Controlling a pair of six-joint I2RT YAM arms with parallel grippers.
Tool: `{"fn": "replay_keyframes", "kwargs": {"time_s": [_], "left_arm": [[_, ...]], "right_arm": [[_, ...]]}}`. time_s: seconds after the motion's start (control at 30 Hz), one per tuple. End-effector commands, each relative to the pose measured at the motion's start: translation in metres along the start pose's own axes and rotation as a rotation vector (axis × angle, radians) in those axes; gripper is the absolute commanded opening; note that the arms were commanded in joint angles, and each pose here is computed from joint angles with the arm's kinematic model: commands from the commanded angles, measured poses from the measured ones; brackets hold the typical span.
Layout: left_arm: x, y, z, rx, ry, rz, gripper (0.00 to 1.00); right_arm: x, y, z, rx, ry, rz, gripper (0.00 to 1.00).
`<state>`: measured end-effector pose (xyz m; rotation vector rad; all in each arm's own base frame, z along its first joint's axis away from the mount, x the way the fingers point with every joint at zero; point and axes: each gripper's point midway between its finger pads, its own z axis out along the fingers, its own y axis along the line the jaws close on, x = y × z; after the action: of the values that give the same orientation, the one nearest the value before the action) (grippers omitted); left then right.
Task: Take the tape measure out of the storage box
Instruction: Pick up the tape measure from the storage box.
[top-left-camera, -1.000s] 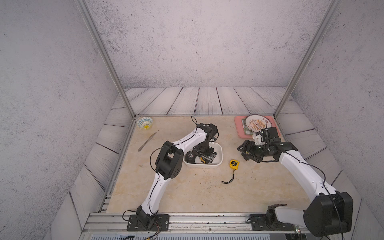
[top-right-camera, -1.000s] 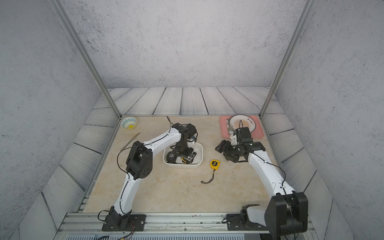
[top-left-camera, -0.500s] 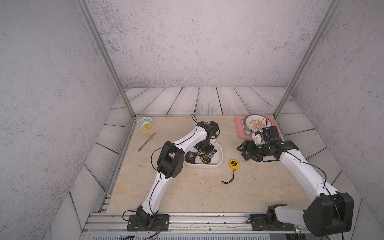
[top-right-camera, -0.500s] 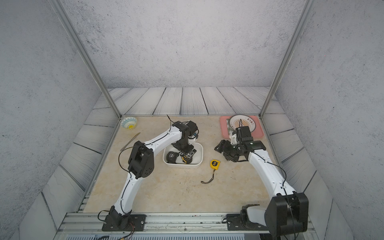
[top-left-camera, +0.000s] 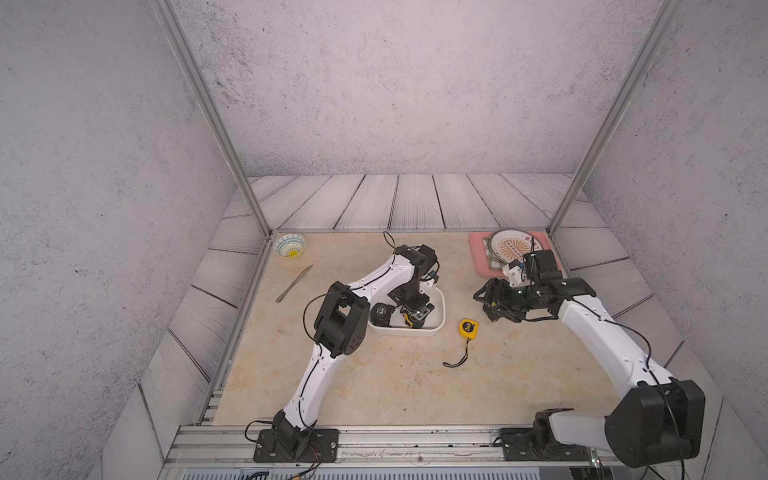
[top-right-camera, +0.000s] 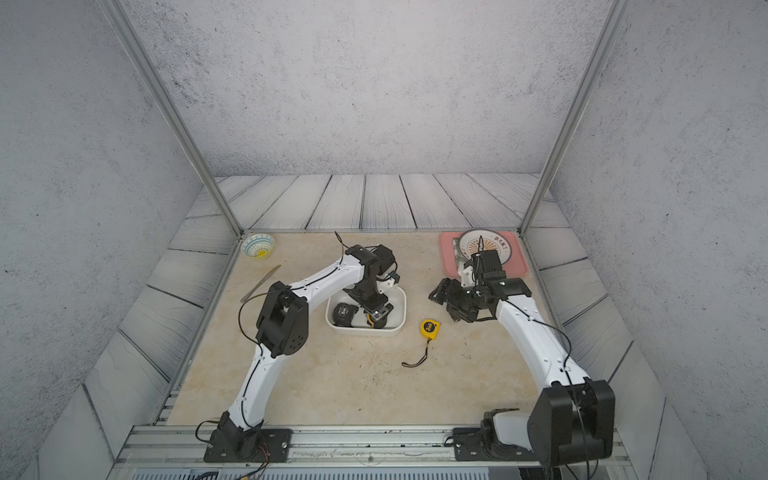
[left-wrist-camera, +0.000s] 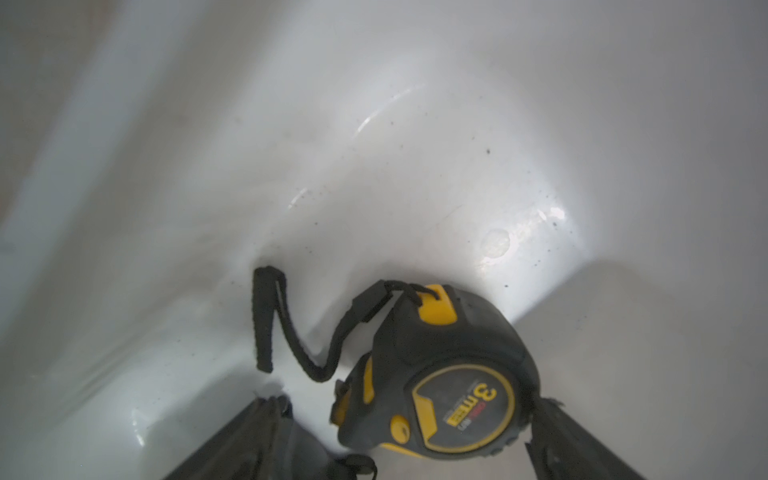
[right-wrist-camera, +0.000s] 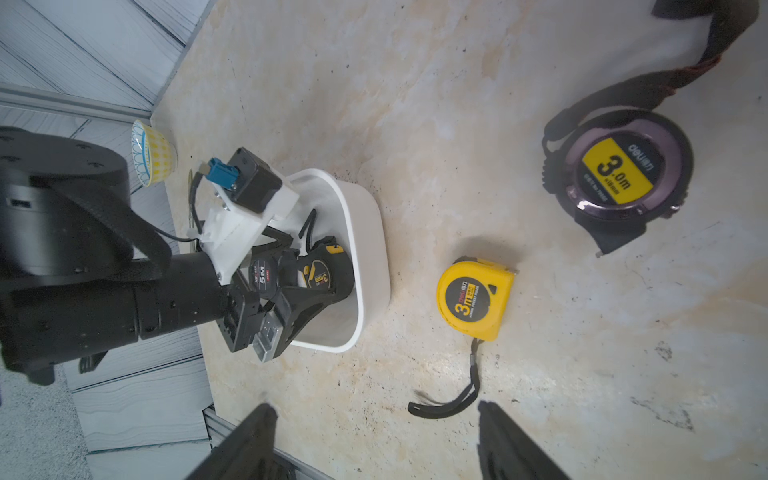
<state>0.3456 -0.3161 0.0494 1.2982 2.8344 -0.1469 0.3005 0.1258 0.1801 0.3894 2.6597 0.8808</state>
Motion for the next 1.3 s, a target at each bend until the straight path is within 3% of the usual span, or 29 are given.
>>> {"fn": "replay_keyframes", "kwargs": {"time_s": [0.0, 0.4, 1.27], "left_arm": [[0.005, -0.007, 0.005, 0.024, 0.021, 0.026, 0.98], [-0.010, -0.015, -0.028, 0.017, -0.098, 0.082, 0.98], [0.006, -0.007, 0.034, -0.067, 0.064, 0.092, 1.00]], "right_arm": [[-0.005, 0.005, 0.000, -0.014, -0.001, -0.010, 0.79], [-0.009, 0.003, 0.006, -0.017, 0.007, 0.005, 0.79], [-0.015, 0.009, -0.004, -0.026, -0.025, 0.002, 0.78]]}}
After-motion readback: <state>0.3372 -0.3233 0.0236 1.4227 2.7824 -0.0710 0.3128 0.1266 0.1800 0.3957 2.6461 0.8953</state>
